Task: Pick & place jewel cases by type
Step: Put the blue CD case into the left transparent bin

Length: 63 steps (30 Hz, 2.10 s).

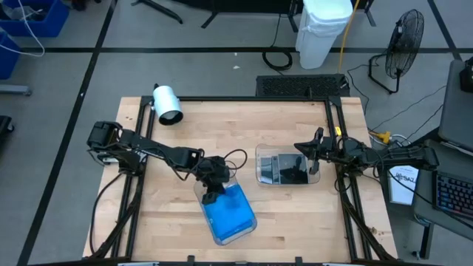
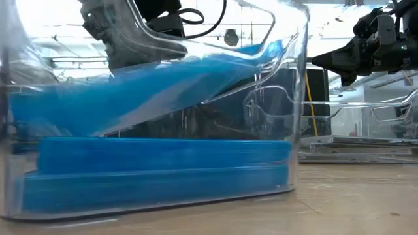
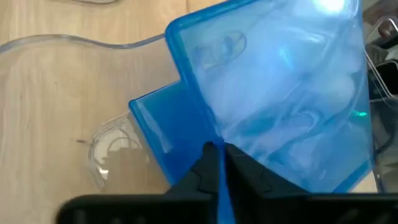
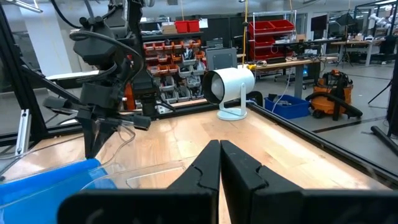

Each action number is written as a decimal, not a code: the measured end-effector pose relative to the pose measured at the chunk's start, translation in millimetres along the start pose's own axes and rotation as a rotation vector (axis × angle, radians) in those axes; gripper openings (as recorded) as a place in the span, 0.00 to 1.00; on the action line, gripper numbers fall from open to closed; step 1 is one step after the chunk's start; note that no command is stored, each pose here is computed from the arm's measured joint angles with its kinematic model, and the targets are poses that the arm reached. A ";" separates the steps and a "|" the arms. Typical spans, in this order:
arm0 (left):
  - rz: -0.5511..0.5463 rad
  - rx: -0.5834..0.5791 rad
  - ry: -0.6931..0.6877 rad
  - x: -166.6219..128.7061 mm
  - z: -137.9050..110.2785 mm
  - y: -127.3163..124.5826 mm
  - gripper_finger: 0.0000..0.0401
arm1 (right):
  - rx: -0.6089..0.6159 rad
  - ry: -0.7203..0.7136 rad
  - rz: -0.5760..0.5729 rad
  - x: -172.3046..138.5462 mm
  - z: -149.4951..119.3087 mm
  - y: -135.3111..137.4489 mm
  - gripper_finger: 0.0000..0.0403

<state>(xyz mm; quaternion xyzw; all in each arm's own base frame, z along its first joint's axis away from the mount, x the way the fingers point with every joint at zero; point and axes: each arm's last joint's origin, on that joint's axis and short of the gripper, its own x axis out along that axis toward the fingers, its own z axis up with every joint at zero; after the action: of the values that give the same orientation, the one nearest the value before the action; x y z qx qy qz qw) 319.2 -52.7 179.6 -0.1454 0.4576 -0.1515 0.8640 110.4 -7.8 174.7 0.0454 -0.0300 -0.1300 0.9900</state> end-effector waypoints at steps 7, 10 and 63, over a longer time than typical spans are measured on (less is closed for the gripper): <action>-0.013 0.061 -0.025 1.0 1.8 -4.0 0.01 | 0.000 0.000 0.000 0.0 0.0 0.0 0.01; -0.088 0.109 -0.059 1.5 5.6 -9.8 0.01 | 0.000 0.000 0.000 0.0 -0.1 0.0 0.01; 0.025 -0.064 -0.071 1.3 5.0 -6.8 0.53 | 0.000 0.000 0.000 0.0 0.0 0.0 0.01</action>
<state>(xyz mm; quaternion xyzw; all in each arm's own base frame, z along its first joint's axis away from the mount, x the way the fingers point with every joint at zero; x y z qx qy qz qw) 323.3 -58.8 184.0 -0.1728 0.4328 -0.1208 0.8765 110.4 -7.7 174.7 0.0454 -0.0297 -0.1299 0.9900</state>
